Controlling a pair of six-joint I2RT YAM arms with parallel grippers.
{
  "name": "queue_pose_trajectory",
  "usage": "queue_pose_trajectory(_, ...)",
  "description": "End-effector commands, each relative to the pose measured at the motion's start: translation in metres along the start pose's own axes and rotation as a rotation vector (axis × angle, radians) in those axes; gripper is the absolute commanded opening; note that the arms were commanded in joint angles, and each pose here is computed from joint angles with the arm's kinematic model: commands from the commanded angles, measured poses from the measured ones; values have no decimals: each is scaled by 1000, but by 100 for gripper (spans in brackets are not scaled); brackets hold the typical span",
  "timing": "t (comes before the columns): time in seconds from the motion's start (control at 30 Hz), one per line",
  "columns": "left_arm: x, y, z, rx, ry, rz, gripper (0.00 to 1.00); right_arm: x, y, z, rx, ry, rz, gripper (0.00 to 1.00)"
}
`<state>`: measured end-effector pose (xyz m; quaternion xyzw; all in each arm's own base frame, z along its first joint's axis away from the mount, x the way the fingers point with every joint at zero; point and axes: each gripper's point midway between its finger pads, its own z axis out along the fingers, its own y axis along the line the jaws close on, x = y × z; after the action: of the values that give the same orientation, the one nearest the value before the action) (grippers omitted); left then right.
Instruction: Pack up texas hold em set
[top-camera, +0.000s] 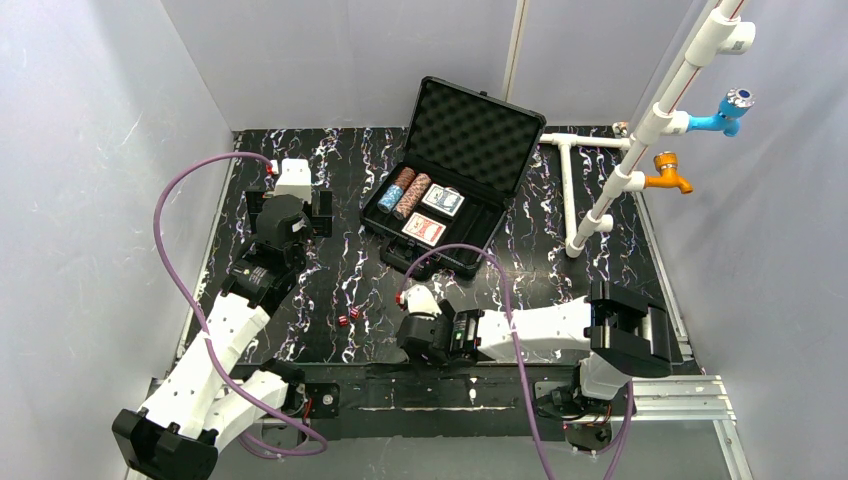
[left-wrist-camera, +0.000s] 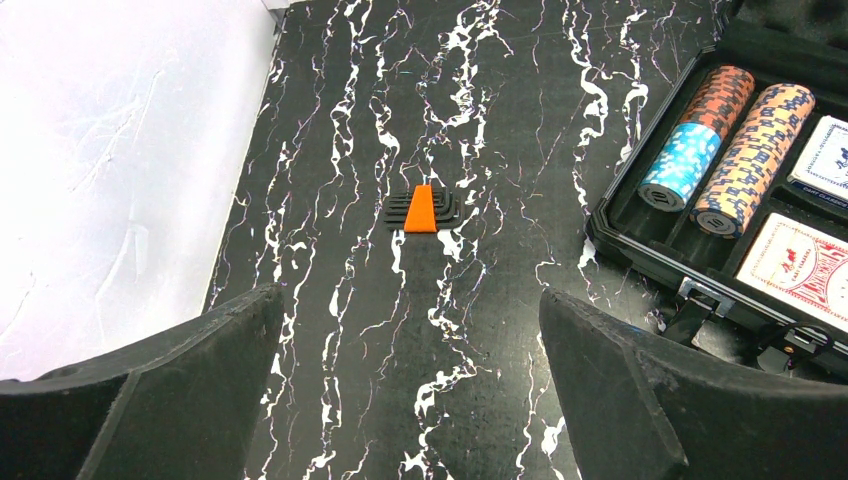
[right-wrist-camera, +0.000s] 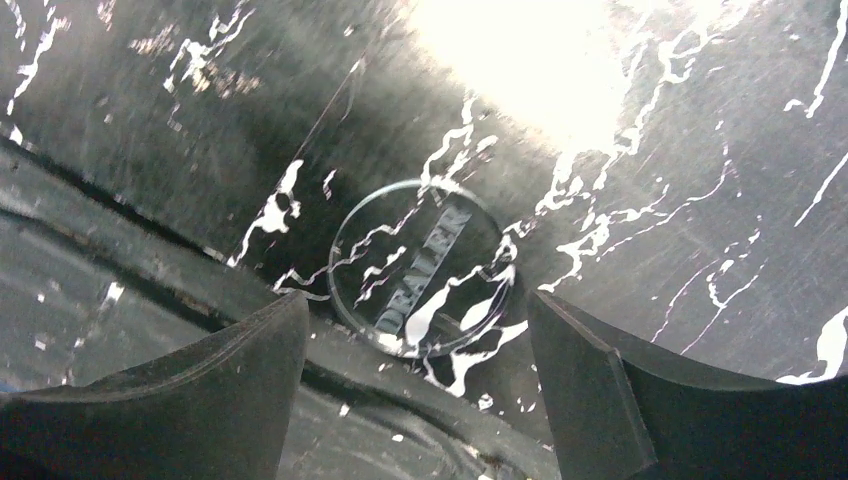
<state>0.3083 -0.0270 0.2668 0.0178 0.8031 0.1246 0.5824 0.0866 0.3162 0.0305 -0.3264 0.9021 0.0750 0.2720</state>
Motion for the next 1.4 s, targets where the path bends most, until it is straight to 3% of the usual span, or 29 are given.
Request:
queue_pose_trajectory(0.0, -14, 6, -7, -13, -37, -22, 99, -16, -10, 8, 3, -44, 64, 85)
queue_pose_trajectory(0.33, -14, 7, -8, -16, -39, -18, 99, -3, -8, 17, -45, 17, 73, 83)
queue_pose_trajectory(0.53, -15, 8, -8, -18, -41, -18, 99, 15, -16, 15, -29, 71, 65, 90)
queue_pose_trajectory(0.63, -14, 8, -8, -18, -41, -17, 99, 23, -18, 14, -32, 89, 68, 83)
queue_pose_trajectory(0.73, -14, 8, -8, -20, -41, -17, 99, 29, -20, 15, -22, 111, 65, 70)
queue_pose_trajectory(0.97, -15, 9, -9, -24, -46, -18, 99, 32, -18, 15, -19, 126, 43, 57)
queue_pose_trajectory(1.37, -18, 10, -12, -23, -57, -53, 99, -12, -3, -3, -49, 38, 25, 54)
